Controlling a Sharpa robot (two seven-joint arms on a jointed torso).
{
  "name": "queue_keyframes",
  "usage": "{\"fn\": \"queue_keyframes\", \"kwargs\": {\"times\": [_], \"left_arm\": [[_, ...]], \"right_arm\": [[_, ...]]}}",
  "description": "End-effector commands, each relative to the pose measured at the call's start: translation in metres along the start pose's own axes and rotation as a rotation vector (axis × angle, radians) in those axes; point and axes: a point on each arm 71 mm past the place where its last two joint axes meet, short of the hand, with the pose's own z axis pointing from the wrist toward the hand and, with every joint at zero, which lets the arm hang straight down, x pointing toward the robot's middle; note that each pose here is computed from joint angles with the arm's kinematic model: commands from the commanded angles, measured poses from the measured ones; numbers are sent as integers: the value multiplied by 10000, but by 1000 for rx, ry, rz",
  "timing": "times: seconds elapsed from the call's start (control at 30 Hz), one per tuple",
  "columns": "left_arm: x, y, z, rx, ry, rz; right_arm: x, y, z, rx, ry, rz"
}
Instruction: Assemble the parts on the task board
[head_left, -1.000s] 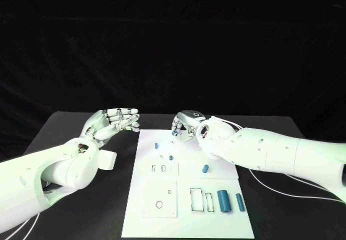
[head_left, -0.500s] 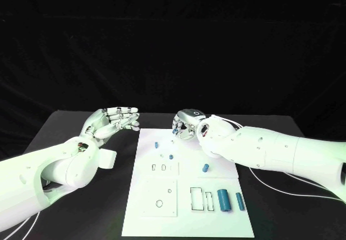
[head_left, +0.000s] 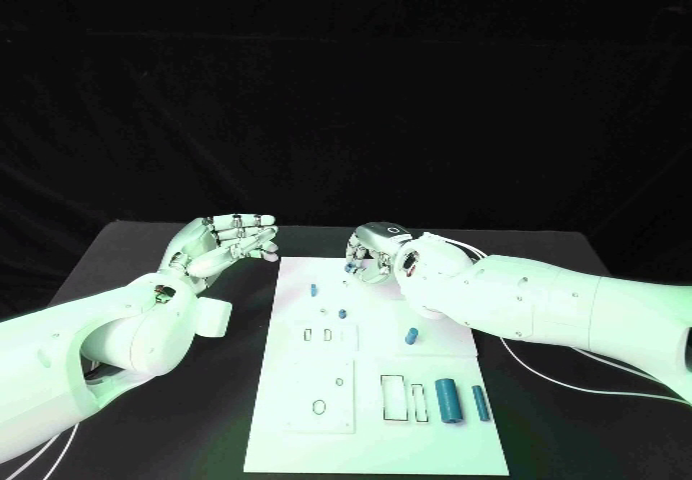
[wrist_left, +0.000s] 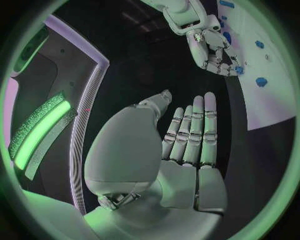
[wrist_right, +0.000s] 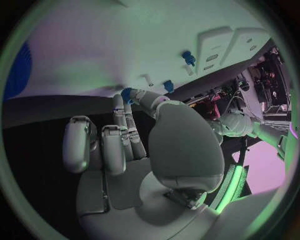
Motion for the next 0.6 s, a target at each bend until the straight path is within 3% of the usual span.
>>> {"fn": "queue_keyframes", "kwargs": {"times": [0.03,0.6], "left_arm": [[15,-16,6,7,15,-10],[8,-10,10,2,15,-9]], "right_arm": [[25,8,-9,-7,23,-14],[2,-3,-12,-15,-10,-1]]}}
